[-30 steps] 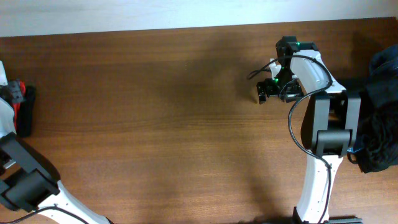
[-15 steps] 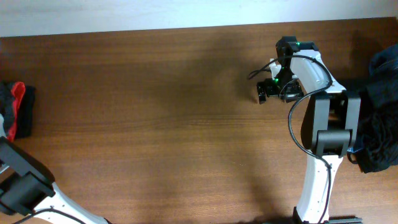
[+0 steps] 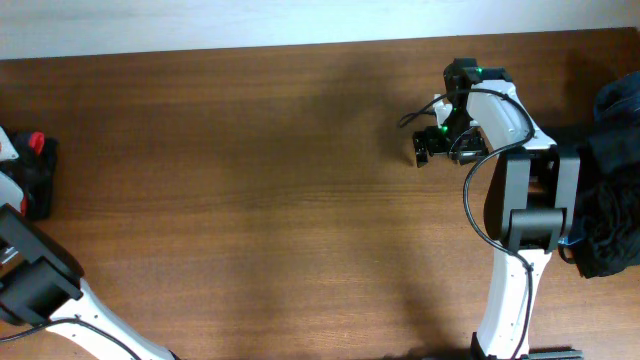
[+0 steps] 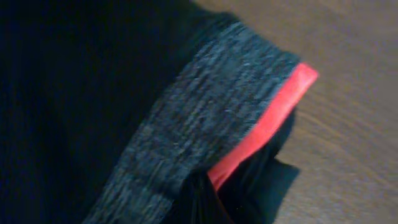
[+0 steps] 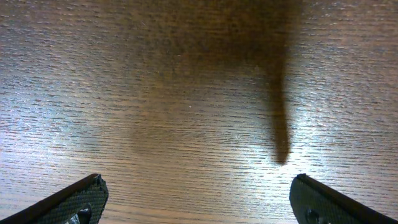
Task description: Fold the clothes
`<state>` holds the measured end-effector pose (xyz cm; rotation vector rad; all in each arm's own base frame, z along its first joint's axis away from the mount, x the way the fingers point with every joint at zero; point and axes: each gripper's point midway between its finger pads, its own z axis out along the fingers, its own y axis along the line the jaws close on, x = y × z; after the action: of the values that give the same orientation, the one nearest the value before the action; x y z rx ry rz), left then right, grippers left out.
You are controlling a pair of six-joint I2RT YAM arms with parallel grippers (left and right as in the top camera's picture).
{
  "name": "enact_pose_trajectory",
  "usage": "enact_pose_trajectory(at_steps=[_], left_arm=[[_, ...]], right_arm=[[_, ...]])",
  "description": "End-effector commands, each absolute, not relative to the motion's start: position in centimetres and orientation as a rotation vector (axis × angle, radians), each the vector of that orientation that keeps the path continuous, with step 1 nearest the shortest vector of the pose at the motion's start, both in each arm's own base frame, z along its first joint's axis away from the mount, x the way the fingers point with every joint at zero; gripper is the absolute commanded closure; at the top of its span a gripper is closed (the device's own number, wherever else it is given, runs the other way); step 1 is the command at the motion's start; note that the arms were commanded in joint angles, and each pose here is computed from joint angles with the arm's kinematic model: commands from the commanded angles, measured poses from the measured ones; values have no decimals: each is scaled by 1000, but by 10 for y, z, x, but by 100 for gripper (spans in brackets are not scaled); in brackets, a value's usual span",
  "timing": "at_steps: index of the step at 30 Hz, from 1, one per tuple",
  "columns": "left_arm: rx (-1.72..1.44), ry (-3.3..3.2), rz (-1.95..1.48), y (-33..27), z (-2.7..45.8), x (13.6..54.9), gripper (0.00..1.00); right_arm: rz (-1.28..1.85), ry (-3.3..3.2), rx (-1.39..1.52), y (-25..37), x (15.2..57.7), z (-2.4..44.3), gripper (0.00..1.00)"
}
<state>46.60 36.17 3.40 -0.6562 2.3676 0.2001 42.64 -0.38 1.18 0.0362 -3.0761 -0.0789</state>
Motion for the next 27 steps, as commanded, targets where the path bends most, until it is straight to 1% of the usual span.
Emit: enact_pose_trajectory(at_steps=[1,4,8,9,11,12,14,18,19,21,23,24,25,26,27], left_arm=[[-584,2256,50,348,78,491,100],[-612,2141,-17,345,127,502,100],[-567,2006,-114,330,202,509,99],[-558,1974,-134,325,221,509,98],[-536,1921,-171,315,254,506,88],[-520,1898,-198,307,270,504,85],[-481,1872,-266,289,294,500,84],[-447,1885,-356,252,315,496,84],[-437,1893,-369,243,317,497,83],[-418,1909,-393,228,315,503,78],[-402,1932,-420,212,311,508,64],[-395,1943,-433,205,309,510,53],[-386,1952,-445,198,308,512,32],[-375,1955,-452,192,308,514,5],[-365,1957,-459,186,308,516,0]], right_arm=[[-60,-3084,43,-5,425,17,1],[-59,-3084,44,-5,425,17,1],[-59,-3084,44,-5,425,17,1],[-60,-3084,44,-5,425,17,1],[-60,-3084,43,-5,425,17,1],[-60,-3084,44,-5,425,17,1],[-60,-3084,43,-5,425,17,1],[-59,-3084,44,-5,425,17,1],[-59,-3084,44,-5,425,17,1],[-59,-3084,43,-5,425,17,1],[-60,-3084,43,-5,425,17,1],[-59,-3084,43,-5,425,17,1],[-60,-3084,43,-5,425,17,1],[-60,-3084,44,-5,425,17,1],[-60,-3084,43,-5,425,17,1]])
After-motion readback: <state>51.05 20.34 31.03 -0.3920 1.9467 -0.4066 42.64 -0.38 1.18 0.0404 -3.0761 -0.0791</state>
